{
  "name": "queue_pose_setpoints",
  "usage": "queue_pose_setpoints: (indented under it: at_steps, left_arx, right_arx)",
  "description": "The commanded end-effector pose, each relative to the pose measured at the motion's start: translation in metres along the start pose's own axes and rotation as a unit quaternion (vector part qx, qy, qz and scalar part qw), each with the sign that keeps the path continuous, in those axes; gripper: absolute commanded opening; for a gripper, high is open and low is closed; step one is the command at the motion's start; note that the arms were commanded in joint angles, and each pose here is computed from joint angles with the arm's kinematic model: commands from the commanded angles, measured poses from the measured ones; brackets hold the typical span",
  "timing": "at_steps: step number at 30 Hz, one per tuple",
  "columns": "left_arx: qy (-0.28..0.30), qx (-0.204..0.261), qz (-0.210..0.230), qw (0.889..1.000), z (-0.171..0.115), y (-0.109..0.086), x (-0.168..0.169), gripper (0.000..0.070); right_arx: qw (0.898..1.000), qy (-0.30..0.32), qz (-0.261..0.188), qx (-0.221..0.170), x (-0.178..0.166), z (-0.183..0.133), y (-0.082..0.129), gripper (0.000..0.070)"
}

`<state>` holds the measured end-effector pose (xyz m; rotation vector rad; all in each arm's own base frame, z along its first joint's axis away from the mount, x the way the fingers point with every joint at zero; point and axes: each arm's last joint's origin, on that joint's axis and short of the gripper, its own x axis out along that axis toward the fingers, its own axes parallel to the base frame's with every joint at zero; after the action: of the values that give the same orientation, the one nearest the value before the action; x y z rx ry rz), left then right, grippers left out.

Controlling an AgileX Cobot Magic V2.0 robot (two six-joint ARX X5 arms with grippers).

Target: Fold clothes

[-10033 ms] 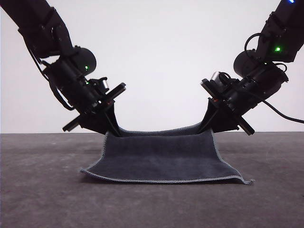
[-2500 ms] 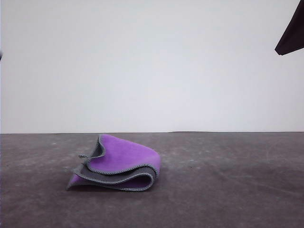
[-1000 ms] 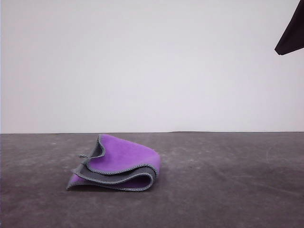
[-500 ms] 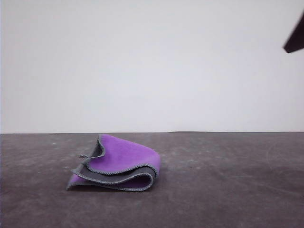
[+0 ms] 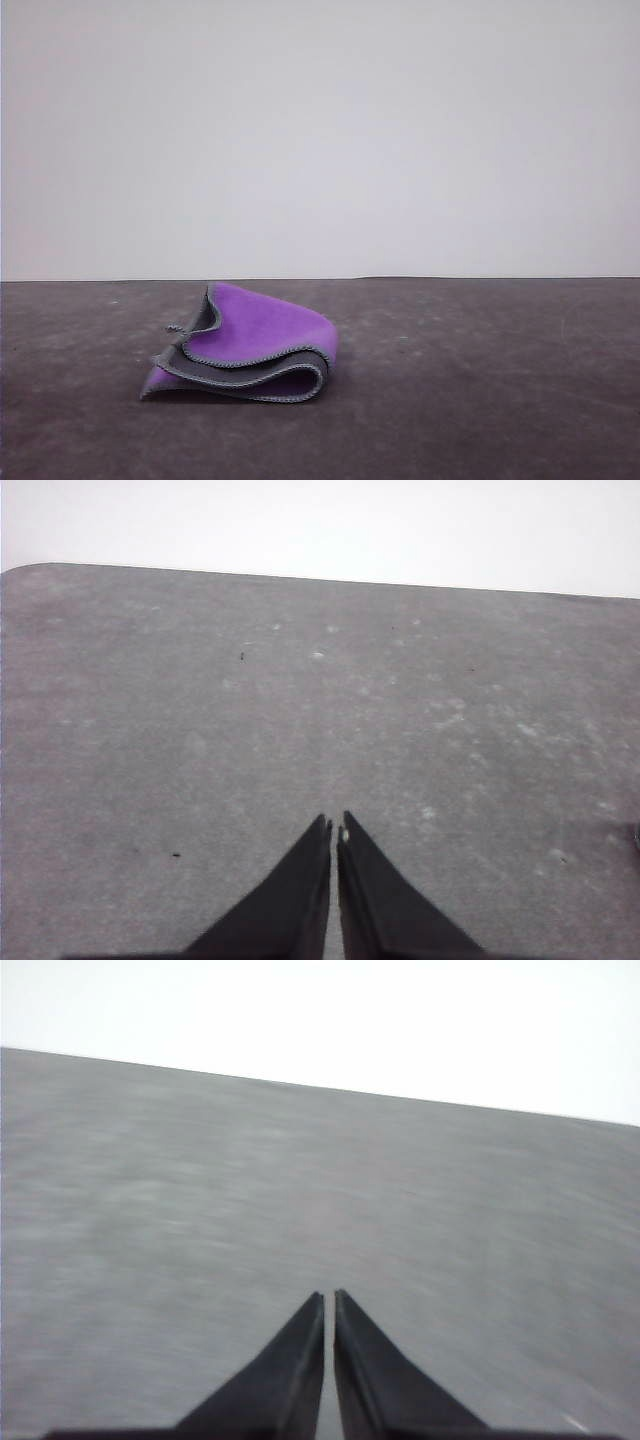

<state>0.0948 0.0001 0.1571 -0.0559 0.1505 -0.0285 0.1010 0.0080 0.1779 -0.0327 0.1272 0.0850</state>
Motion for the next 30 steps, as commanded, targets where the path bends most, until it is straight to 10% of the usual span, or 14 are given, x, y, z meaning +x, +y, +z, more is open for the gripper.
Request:
queue_pose_setpoints:
  at_steps: [1,30]
  left_arx:
    - [0.010,0.004,0.002,1.000,-0.007,0.001,0.002,0.0000]
    - [0.010,0.004,0.002,1.000,-0.007,0.001,0.002,0.0000]
  right_arx:
    - [1.000,-0.008,-0.019,0.009,-0.001,-0.003,-0.003,0.0015]
    - [0.997,-0.047,-0.056,0.016,-0.003,-0.015,-0.010,0.0015]
